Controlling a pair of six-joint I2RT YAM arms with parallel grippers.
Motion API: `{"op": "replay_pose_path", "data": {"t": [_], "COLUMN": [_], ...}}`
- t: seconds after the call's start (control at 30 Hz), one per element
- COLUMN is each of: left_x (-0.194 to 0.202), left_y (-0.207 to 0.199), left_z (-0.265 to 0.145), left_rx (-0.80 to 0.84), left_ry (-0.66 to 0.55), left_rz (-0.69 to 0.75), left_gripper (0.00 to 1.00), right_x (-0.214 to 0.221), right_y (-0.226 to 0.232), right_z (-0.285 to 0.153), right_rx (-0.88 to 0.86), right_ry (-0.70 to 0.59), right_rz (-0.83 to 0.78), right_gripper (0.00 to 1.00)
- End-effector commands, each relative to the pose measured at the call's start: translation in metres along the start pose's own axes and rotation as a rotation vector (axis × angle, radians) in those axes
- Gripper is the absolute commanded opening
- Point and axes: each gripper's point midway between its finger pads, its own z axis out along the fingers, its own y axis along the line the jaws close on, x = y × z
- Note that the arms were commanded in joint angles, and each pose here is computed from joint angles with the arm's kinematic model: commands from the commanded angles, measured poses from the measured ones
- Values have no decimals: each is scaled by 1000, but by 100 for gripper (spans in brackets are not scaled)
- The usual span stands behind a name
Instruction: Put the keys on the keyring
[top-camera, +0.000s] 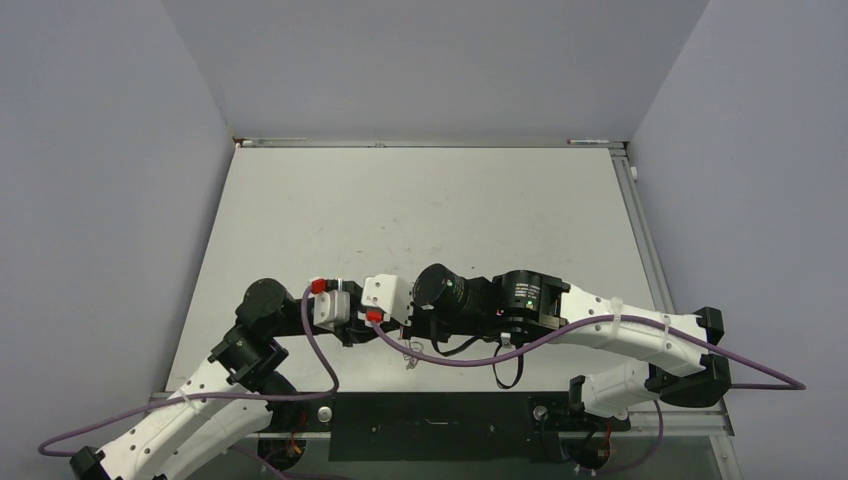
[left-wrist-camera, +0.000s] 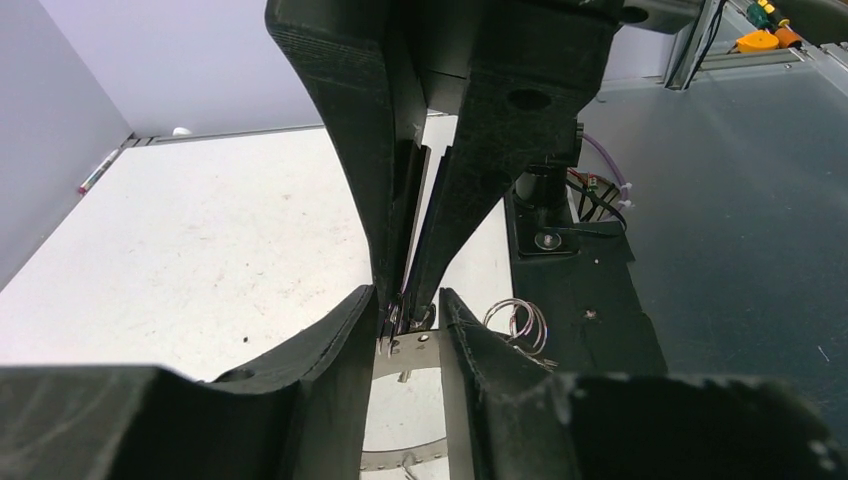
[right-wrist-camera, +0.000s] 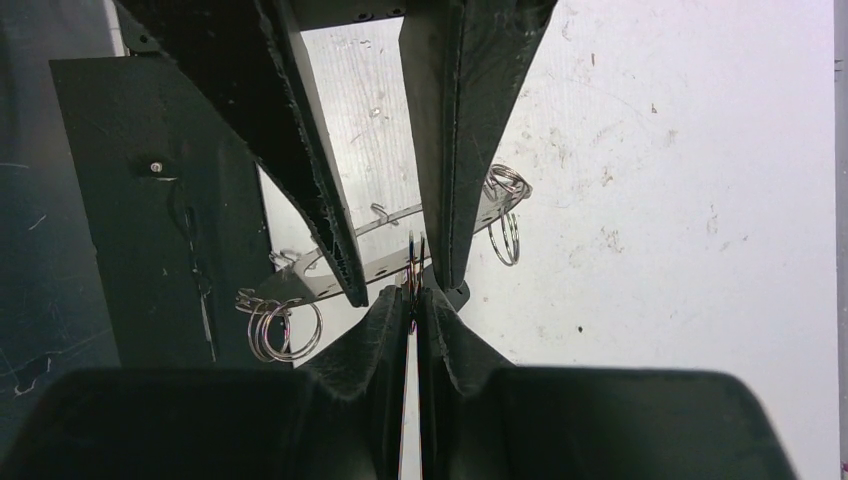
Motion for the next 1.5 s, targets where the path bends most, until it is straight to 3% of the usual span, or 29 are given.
{"op": "replay_pose_path", "data": {"t": [0.0, 0.17, 0.47, 0.53, 0.6, 0.83, 0.87, 0.93, 1.0, 1.07, 1.33, 1.47], "left_x": [-4, -2, 3, 3, 2, -3, -5, -12, -21, -33, -74, -89], "left_y": [5, 8, 10, 10, 9, 6, 6, 9, 10, 10, 3, -3], "left_z": [1, 2, 3, 3, 4, 3, 3, 2, 1, 0, -11, -17], "left_rx": [-15, -24, -30, -27, -21, -8, -12, -31, -50, -62, -54, -43], "left_ry": [-5, 4, 20, 20, 16, 1, -4, -23, -59, -109, -315, -410], "left_rz": [16, 8, 0, 0, 4, -1, -2, -5, -28, -36, -74, -107], "left_gripper": [23, 12, 14, 10, 1, 0, 0, 0, 0, 0, 0, 0], "right_x": [-17, -17, -20, -19, -17, -15, -15, -17, -23, -32, -63, -69], "right_y": [-6, -5, -5, -4, -4, -4, -6, -12, -17, -24, -42, -23], "right_z": [-17, -16, -22, -21, -20, -17, -17, -19, -26, -39, -116, -126], "right_rx": [28, 23, 21, 18, 17, 22, 32, 62, 91, 124, 202, 115], "right_ry": [-86, -87, -111, -110, -107, -97, -99, -114, -158, -233, -658, -753], "right_rz": [26, 25, 24, 24, 24, 23, 26, 33, 43, 55, 66, 21], "right_gripper": [5, 5, 5, 5, 5, 5, 7, 27, 48, 55, 53, 51]}}
